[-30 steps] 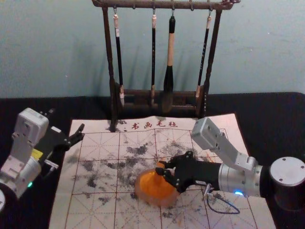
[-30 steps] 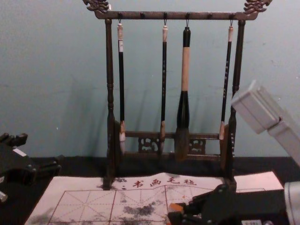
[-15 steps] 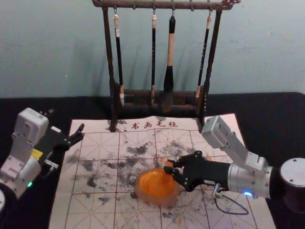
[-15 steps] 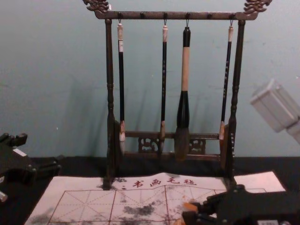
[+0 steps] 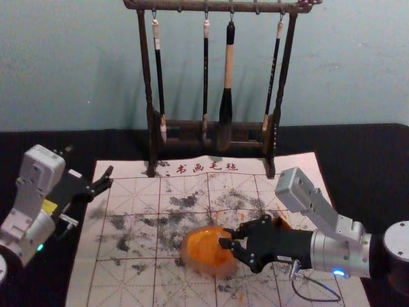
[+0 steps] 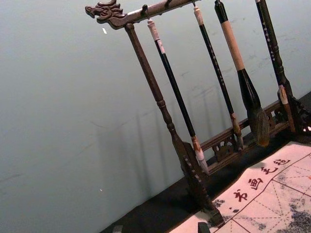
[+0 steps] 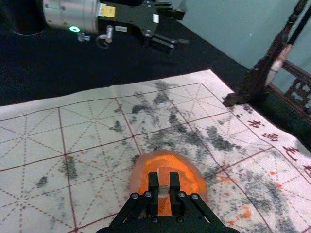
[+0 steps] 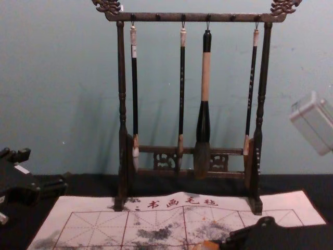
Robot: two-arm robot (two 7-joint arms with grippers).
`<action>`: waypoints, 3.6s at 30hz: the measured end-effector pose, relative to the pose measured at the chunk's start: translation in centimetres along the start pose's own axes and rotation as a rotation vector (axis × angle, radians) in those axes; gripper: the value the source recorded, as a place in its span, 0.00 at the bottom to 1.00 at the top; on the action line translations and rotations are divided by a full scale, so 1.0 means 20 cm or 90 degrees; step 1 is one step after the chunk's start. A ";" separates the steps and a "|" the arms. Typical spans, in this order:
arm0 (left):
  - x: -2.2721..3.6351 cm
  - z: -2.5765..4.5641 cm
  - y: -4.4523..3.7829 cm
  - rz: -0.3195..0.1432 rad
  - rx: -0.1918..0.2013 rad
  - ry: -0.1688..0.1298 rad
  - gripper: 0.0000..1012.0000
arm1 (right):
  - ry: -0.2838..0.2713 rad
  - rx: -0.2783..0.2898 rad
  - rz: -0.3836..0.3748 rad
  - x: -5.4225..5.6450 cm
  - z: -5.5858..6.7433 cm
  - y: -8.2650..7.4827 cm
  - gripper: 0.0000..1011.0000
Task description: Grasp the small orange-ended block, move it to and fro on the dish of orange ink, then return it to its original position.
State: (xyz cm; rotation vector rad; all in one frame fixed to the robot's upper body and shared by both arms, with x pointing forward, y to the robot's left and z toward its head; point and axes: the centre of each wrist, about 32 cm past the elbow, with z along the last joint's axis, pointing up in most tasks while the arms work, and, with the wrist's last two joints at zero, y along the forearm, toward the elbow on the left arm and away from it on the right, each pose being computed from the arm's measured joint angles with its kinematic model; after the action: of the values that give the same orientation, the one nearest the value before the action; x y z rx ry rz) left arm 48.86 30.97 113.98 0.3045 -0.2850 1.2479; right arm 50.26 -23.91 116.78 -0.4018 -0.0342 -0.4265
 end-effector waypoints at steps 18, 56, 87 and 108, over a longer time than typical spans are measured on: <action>0.000 0.000 0.000 0.000 0.000 0.000 0.99 | -0.013 0.001 0.025 -0.02 0.03 0.06 0.10; 0.000 0.000 0.000 0.000 0.000 0.000 0.99 | -0.013 -0.016 -0.031 0.10 0.04 0.13 0.10; 0.000 0.000 0.000 0.000 0.000 0.000 0.99 | -0.038 -0.033 0.017 0.00 0.06 -0.04 0.10; 0.000 0.000 0.000 0.000 0.000 0.000 0.99 | -0.058 -0.045 0.025 0.01 0.10 0.06 0.10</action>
State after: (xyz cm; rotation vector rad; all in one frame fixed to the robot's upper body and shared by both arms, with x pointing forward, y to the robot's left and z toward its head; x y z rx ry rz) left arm 48.86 30.97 113.98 0.3044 -0.2851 1.2480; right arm 50.99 -22.22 118.14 -0.4911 -0.0997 -0.3716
